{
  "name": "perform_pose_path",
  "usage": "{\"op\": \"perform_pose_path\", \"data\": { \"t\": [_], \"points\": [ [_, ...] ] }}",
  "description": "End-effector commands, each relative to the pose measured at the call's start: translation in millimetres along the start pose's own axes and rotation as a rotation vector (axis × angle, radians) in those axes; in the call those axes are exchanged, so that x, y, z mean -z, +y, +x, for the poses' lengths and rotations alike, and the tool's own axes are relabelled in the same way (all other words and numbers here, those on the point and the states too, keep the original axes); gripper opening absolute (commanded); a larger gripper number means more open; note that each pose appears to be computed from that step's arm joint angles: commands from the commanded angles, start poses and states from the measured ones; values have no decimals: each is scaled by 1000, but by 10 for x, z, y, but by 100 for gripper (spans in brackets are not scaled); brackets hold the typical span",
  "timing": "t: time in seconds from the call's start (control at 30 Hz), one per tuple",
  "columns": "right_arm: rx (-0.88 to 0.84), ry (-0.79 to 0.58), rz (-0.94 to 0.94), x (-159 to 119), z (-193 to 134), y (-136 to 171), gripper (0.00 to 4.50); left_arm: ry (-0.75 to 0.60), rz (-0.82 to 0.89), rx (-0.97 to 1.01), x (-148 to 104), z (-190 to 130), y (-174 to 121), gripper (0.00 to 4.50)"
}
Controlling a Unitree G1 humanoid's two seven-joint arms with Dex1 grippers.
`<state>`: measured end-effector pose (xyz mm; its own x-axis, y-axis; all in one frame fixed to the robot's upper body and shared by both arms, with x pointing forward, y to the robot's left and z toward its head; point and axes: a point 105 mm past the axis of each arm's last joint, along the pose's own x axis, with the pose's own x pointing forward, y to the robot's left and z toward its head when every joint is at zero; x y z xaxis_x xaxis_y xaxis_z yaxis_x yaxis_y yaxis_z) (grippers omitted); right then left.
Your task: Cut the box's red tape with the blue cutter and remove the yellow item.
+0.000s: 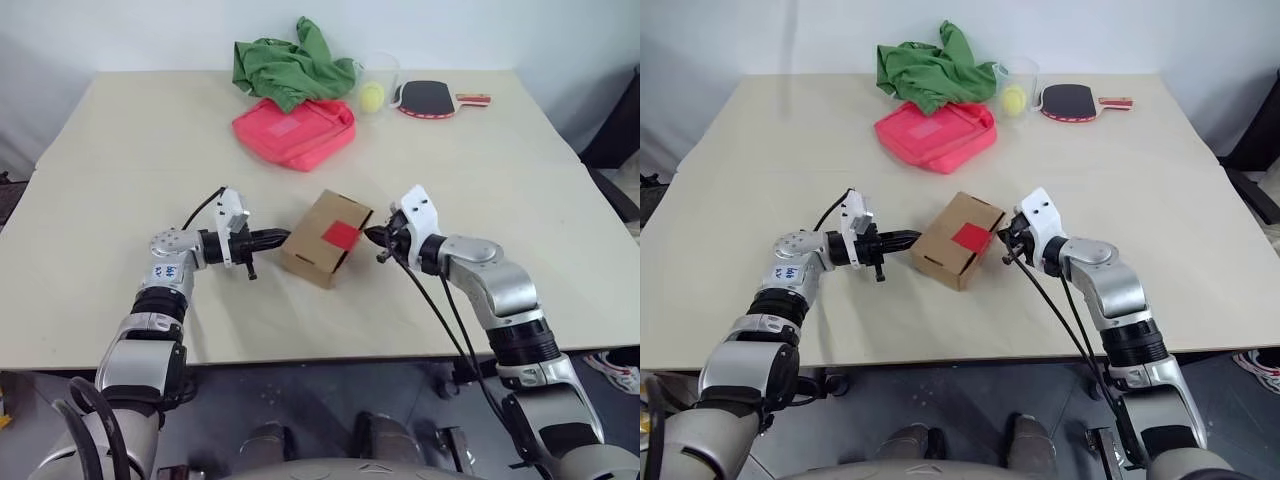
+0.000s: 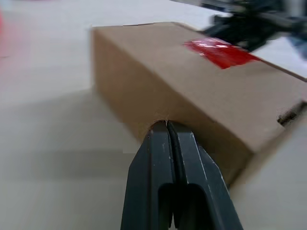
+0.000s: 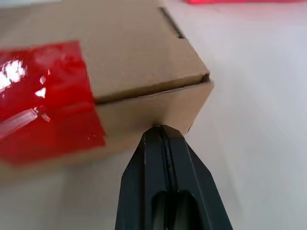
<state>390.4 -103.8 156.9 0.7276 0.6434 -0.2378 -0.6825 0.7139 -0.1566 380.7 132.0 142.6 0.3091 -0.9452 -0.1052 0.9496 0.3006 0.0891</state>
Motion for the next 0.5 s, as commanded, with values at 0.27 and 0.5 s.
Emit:
{"op": "perform_pose_path", "data": {
  "t": [0.27, 0.5],
  "points": [
    [-40, -143, -83, -354, 95, -27, 0, 64, -35, 122, -123, -68, -360, 3],
    [-141, -216, -107, -425, 191, 164, 0, 79, -67, 130, -127, -26, -520, 3]
  ]
}}
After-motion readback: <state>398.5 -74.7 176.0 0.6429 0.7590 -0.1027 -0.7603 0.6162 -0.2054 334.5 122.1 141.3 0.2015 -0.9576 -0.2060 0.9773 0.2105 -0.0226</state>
